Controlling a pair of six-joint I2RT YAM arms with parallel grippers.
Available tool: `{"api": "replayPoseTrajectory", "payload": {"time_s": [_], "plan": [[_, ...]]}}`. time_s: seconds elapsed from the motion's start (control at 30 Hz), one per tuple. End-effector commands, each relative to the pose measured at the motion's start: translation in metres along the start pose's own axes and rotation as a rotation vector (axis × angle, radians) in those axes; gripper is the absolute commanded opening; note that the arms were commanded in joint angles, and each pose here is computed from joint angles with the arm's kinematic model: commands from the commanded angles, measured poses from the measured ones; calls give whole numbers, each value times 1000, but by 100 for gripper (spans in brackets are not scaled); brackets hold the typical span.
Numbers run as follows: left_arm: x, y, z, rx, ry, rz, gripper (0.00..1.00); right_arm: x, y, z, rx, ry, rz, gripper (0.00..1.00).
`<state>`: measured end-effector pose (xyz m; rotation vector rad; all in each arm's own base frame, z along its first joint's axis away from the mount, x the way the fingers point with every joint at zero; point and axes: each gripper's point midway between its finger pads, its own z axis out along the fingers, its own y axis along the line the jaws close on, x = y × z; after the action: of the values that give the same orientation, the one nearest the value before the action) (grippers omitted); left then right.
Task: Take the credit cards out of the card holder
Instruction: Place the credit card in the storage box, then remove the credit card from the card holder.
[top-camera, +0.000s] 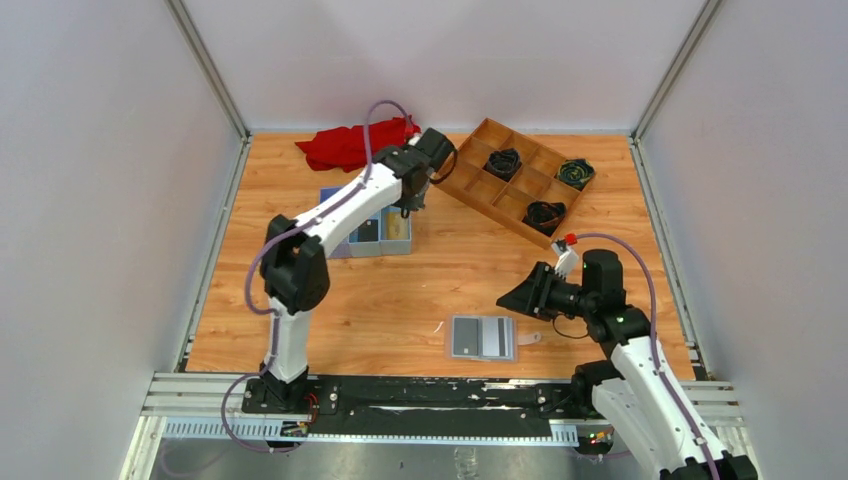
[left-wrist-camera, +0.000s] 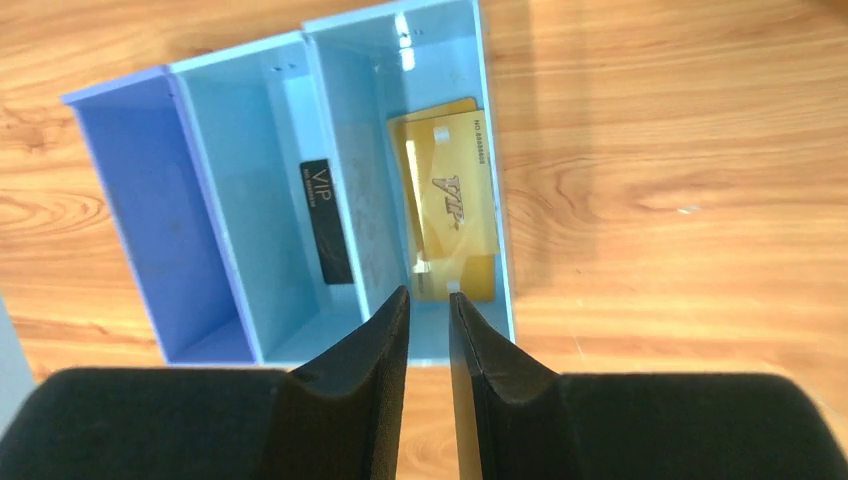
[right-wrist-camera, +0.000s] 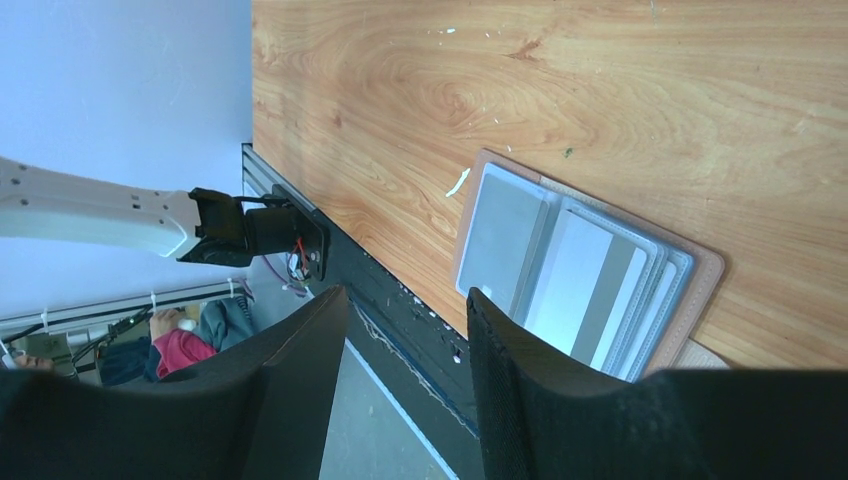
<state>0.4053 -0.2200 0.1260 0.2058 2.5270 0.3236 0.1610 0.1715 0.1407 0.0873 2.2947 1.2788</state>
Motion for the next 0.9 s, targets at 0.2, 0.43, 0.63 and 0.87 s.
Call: {"api": "replayPoseTrajectory", "payload": {"time_s": [0.2,0.43,0.63,0.87], "plan": [[14,-13,-128,293,-146,-38,26,14,-20,7,52,49,37,52],[94,-71,-149,517,-93,-27,26,31,-41,13,99,74,96,50],[143,-117,-165,931,-54,-226,32,42,-53,13,131,70,117,45],[170,-145,-164,1088,22,-260,33,53,-66,15,164,94,128,45]]}}
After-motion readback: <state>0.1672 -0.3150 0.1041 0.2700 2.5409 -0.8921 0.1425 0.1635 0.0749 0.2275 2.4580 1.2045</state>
